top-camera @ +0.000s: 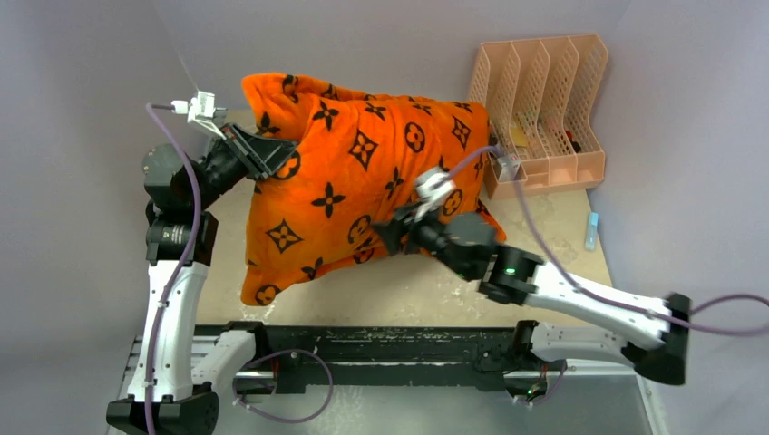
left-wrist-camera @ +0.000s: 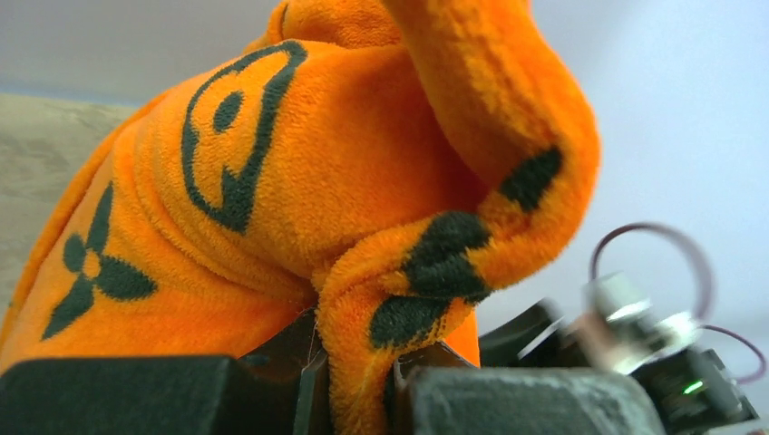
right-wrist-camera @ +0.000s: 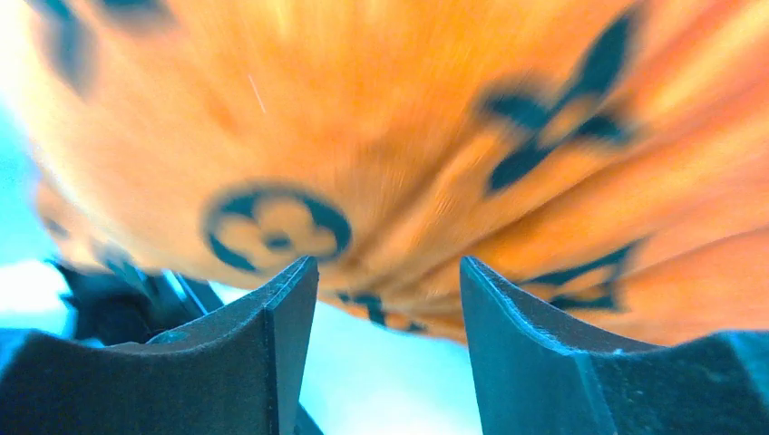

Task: Remove the pillowcase from the pillow
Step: Turn over the pillow at the center of the board.

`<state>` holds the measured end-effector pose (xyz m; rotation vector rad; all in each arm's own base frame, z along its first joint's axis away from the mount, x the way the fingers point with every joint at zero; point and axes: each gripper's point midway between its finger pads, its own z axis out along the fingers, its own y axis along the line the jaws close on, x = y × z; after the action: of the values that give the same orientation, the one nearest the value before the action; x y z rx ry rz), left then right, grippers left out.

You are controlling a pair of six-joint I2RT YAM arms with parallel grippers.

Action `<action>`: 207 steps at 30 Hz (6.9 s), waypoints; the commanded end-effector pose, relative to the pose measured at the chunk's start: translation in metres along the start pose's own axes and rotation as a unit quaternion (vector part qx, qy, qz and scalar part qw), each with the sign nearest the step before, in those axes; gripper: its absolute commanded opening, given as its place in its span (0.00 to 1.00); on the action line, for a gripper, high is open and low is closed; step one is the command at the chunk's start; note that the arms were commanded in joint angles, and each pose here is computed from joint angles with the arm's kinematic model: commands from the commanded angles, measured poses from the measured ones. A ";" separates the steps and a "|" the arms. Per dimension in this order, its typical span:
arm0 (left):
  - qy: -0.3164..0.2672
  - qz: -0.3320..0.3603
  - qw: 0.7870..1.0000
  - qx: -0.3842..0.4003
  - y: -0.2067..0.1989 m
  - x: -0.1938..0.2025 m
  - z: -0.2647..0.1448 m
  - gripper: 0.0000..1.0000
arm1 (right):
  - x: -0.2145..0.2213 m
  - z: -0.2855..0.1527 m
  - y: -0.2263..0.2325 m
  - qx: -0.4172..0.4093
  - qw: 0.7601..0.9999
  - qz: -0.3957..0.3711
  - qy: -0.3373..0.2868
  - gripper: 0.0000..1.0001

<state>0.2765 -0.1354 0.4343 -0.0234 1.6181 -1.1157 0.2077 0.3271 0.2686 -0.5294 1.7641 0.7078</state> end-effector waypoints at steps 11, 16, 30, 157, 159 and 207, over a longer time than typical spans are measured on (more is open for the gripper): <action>0.151 0.029 0.968 0.200 -0.077 0.081 -0.010 0.00 | -0.095 -0.064 -0.112 0.247 0.966 0.056 -0.052 0.72; 0.236 0.024 0.961 0.139 -0.045 0.147 -0.011 0.00 | -0.126 -0.071 -0.117 0.258 0.963 0.037 -0.062 0.87; 0.375 0.040 0.923 0.083 -0.017 0.271 -0.037 0.00 | -0.164 -0.106 -0.109 0.221 0.969 0.002 -0.114 0.89; 0.179 -0.135 0.945 -0.238 0.055 0.292 0.001 0.00 | 0.013 -0.051 -0.090 0.132 0.979 0.093 0.126 0.00; 0.162 -0.117 0.948 -0.247 0.064 0.265 0.012 0.00 | -0.029 -0.051 -0.084 0.118 0.987 0.078 0.076 0.00; 0.147 -0.088 0.930 -0.326 0.141 0.223 0.024 0.34 | 0.031 0.027 -0.007 0.033 0.964 0.120 0.234 0.76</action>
<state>0.2907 -0.2008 0.1763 -0.4281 2.2089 -0.6829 0.2244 0.3337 0.2682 -0.5785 2.2141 0.8016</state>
